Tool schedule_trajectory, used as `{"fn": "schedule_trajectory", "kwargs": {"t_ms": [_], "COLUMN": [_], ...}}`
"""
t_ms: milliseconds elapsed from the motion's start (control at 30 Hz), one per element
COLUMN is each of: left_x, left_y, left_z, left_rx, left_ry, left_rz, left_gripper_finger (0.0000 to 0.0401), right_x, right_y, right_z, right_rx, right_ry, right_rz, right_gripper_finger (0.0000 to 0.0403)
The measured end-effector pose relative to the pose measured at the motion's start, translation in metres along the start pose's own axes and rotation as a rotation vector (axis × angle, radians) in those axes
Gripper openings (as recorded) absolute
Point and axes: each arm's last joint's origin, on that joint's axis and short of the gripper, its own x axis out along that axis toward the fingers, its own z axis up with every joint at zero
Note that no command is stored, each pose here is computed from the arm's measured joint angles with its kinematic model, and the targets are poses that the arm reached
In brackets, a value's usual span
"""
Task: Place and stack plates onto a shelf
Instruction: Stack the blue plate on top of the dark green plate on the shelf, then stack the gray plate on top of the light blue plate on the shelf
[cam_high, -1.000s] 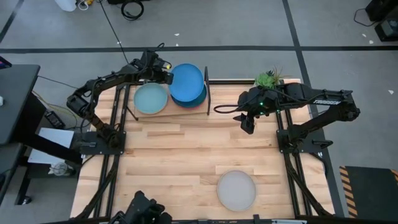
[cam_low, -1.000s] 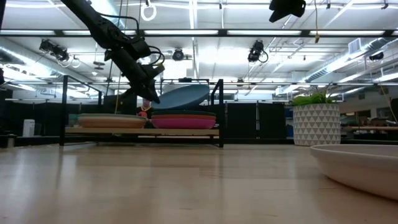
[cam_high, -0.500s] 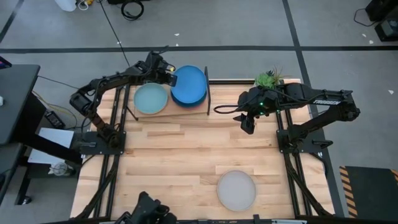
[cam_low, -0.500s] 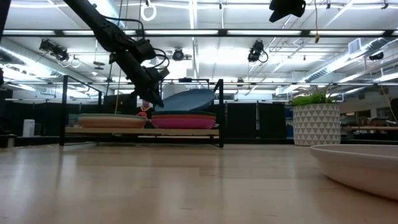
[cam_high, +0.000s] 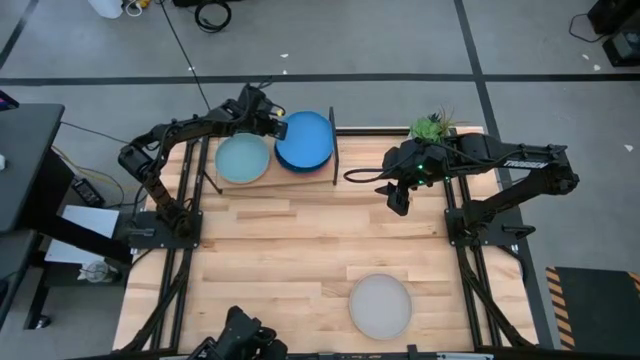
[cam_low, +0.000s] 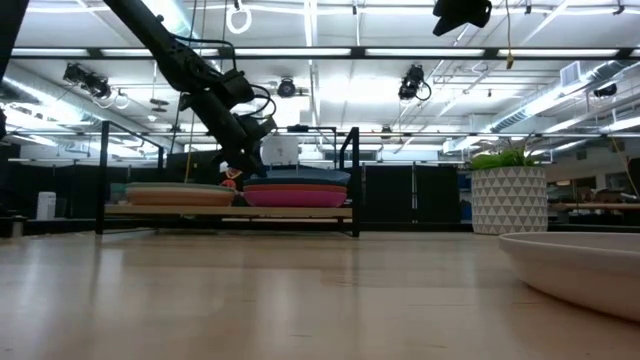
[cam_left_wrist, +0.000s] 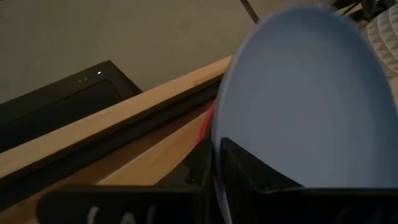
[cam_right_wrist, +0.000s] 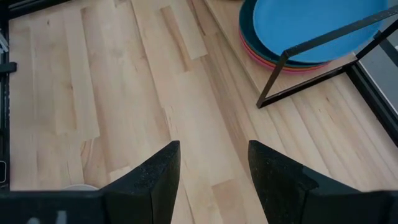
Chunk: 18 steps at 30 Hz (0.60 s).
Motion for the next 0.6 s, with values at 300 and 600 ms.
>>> {"fn": "schedule_trajectory", "kwargs": {"t_ms": [300, 600], "left_x": [0.0001, 0.0000], "left_y": [-0.0006, -0.0006], "left_z": [0.0000, 0.0004], "left_rx": [0.003, 0.027], "left_ry": [-0.002, -0.005], "left_rz": [-0.002, -0.002], "left_gripper_finger": [0.0043, 0.0050], "right_x": [0.0000, 0.0000], "right_y": [0.0000, 0.0000], "right_z": [0.0000, -0.0001], "right_rx": [0.000, 0.000], "right_ry": [0.000, 0.001], "right_rz": [0.000, 0.000], "right_gripper_finger": [0.0195, 0.0195]}}
